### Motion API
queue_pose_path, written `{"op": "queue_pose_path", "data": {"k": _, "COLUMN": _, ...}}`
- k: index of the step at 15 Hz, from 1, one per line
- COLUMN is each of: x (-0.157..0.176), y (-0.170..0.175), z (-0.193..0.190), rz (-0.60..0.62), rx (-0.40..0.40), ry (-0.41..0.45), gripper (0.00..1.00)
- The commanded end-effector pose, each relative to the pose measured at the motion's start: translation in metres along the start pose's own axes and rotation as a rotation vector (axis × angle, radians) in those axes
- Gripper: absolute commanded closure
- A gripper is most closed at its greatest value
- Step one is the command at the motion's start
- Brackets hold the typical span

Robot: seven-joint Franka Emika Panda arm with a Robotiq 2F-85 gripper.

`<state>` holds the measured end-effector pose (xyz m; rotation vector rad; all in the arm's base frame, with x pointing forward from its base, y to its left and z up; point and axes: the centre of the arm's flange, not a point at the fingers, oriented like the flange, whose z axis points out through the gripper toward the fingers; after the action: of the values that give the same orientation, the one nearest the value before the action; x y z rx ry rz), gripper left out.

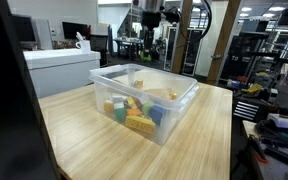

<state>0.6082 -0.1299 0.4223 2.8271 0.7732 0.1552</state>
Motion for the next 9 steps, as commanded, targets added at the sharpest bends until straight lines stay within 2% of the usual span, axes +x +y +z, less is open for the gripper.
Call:
{"op": "queue_pose_path", "data": {"k": 1, "x": -0.012, "y": -0.059, "z": -0.046, "rz": -0.145, "rx": 0.085, "ry": 0.110, "gripper": 0.88}}
{"op": "queue_pose_path", "data": {"k": 3, "x": -0.015, "y": -0.092, "z": -0.049, "rz": -0.242, "rx": 0.138, "ry": 0.142, "gripper": 0.88}}
{"op": "queue_pose_path", "data": {"k": 5, "x": -0.019, "y": -0.114, "z": -0.031, "rz": -0.298, "rx": 0.169, "ry": 0.115, "gripper": 0.88}}
{"op": "queue_pose_path", "data": {"k": 6, "x": -0.020, "y": -0.120, "z": -0.021, "rz": -0.306, "rx": 0.181, "ry": 0.089, "gripper": 0.40}}
{"op": "queue_pose_path", "data": {"k": 7, "x": -0.022, "y": -0.122, "z": -0.012, "rz": -0.302, "rx": 0.198, "ry": 0.071, "gripper": 0.39}}
{"op": "queue_pose_path", "data": {"k": 9, "x": -0.026, "y": -0.120, "z": 0.001, "rz": -0.270, "rx": 0.211, "ry": 0.062, "gripper": 0.28}}
